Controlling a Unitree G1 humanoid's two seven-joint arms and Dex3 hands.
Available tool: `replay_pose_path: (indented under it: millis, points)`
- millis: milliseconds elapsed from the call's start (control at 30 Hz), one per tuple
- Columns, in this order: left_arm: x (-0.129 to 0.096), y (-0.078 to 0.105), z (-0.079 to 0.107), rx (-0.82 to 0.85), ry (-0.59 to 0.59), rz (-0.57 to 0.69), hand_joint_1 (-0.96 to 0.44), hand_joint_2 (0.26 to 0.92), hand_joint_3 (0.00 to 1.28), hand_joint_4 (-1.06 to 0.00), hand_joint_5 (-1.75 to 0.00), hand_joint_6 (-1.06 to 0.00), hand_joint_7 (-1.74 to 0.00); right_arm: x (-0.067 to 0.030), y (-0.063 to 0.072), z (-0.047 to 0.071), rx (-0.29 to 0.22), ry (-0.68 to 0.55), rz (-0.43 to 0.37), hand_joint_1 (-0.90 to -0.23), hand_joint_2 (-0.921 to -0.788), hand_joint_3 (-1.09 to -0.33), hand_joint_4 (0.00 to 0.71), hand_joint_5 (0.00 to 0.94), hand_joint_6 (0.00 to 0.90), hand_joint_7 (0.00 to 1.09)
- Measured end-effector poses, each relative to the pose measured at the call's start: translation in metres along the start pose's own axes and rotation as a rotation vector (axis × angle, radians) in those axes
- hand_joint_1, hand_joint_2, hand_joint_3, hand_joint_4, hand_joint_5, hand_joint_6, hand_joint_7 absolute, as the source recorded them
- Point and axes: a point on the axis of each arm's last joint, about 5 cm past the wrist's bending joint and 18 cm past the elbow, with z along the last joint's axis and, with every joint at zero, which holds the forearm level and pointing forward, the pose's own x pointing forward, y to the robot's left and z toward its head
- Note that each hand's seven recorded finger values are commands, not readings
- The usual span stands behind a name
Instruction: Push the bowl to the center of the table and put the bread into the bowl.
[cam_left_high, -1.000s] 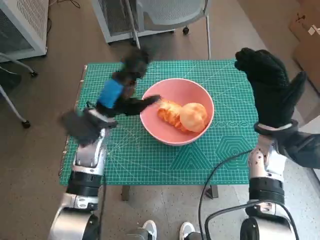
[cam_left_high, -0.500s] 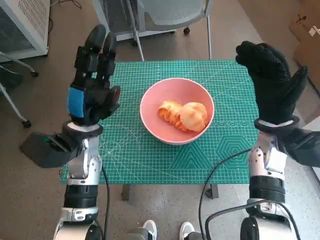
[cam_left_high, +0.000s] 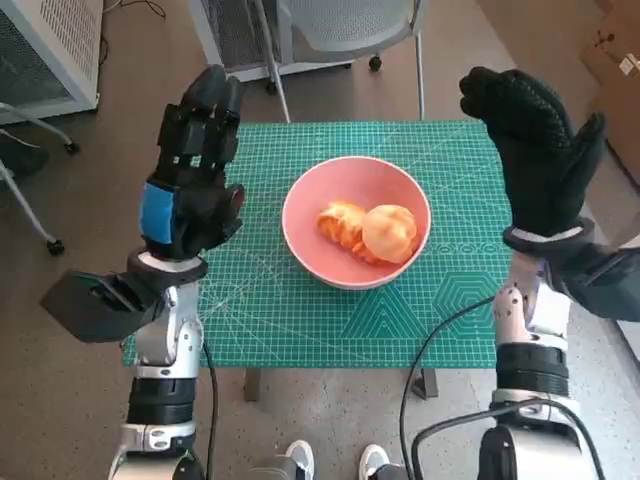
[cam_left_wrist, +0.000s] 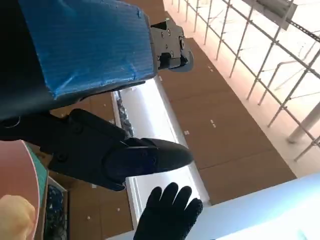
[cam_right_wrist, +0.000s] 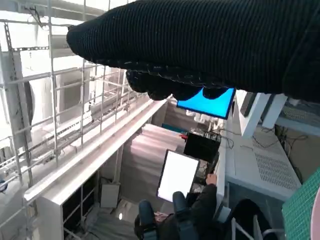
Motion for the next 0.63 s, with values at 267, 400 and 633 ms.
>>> replay_pose_path:
  millis: [267, 400, 633]
  points:
    - [0.0018, -0.0019, 0.0017, -0.004, 0.003, -0.001, -0.63, 0.921, 0.45, 0.00, 0.00, 0.00, -0.44, 0.0041, -0.0003, 0.0009, 0.011, 0.005, 0.010, -0.662, -0.921, -0.628, 0.262, 0.007, 0.399, 0.02]
    - [0.0023, -0.0020, 0.0021, -0.007, 0.009, 0.002, -0.62, 0.921, 0.46, 0.00, 0.00, 0.00, -0.43, 0.0044, -0.0020, 0.0020, 0.008, 0.008, 0.017, -0.663, -0.921, -0.625, 0.264, 0.006, 0.399, 0.02]
    - [0.0026, -0.0024, 0.0020, -0.011, 0.015, 0.007, -0.62, 0.921, 0.46, 0.00, 0.00, 0.00, -0.44, 0.0053, -0.0050, 0.0052, -0.007, 0.003, 0.022, -0.675, -0.921, -0.623, 0.268, 0.006, 0.398, 0.02]
